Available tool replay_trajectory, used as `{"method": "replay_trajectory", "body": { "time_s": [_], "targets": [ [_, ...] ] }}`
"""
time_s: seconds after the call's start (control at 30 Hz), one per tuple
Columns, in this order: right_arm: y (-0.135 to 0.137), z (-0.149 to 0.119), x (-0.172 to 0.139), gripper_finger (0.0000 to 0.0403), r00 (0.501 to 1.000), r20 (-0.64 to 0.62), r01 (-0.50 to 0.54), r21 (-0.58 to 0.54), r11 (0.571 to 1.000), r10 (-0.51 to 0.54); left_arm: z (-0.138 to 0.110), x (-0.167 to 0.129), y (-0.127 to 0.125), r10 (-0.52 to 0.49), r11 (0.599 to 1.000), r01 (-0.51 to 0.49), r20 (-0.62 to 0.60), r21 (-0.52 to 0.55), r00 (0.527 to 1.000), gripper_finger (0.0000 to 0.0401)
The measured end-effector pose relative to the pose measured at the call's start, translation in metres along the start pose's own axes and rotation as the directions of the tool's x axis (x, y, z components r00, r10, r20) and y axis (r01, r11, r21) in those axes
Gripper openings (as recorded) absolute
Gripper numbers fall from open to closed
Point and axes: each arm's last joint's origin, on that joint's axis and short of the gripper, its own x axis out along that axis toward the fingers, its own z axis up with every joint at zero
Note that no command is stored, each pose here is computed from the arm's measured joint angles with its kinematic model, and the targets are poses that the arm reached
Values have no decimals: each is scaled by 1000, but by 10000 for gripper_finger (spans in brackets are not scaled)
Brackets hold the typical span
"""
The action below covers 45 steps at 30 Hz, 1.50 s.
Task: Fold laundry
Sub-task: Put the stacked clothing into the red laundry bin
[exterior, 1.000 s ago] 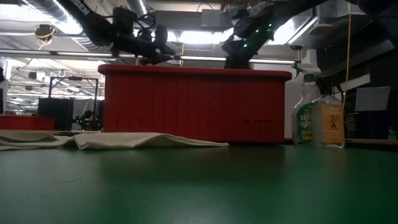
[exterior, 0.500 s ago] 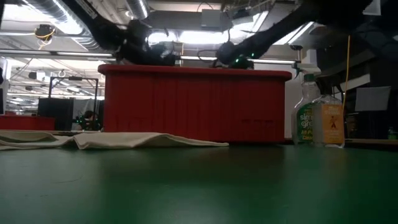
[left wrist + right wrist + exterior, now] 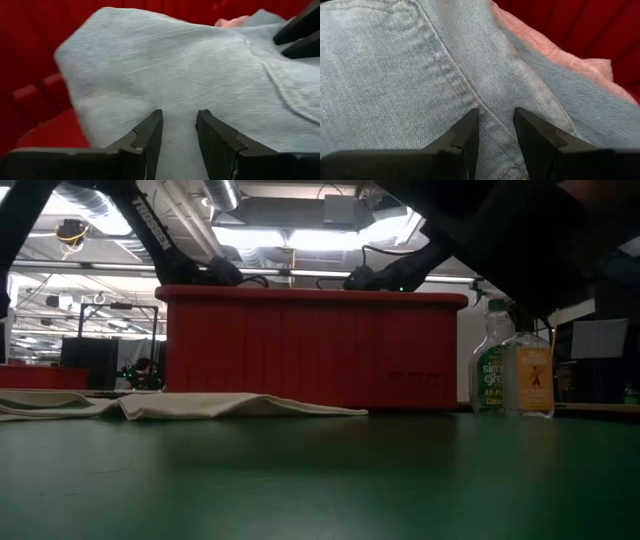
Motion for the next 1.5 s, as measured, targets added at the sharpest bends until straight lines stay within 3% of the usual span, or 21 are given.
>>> {"method": "replay_trajectory", "body": {
  "time_s": [0.3, 0.5, 0.63, 0.87, 1.1, 1.3, 1.5],
  "targets": [
    [-2, 9, -3, 127, 999, 32, -15, 16, 1000, 14, 10, -11, -3, 21, 999, -21, 22, 24, 1000, 119],
    [-4, 42, -27, 127, 998, 14, -55, 18, 998, 55, 52, -51, -5, -7, 1000, 2, 180, 28, 984, 119],
    [-4, 68, -53, 127, 997, 18, -69, 16, 997, 69, 69, -71, -10, -96, 995, 98, 256, 4, 962, 119],
    [20, 90, -74, 127, 970, 74, -232, -23, 972, 233, 71, -77, -27, -320, 945, 326, 255, 22, 912, 119],
    [57, 65, -55, 127, 962, -31, -273, -91, 958, 271, 54, -59, -58, -408, 913, 400, 156, 79, 900, 119],
    [69, 31, -31, 127, 981, -129, -164, -143, 976, 146, 24, -31, -67, -322, 945, 319, 26, 78, 947, 119],
    [65, 3, -11, 127, 984, -135, -138, -138, 981, 119, -2, -6, -62, -313, 948, 315, -54, 49, 948, 119]
  ]
}}
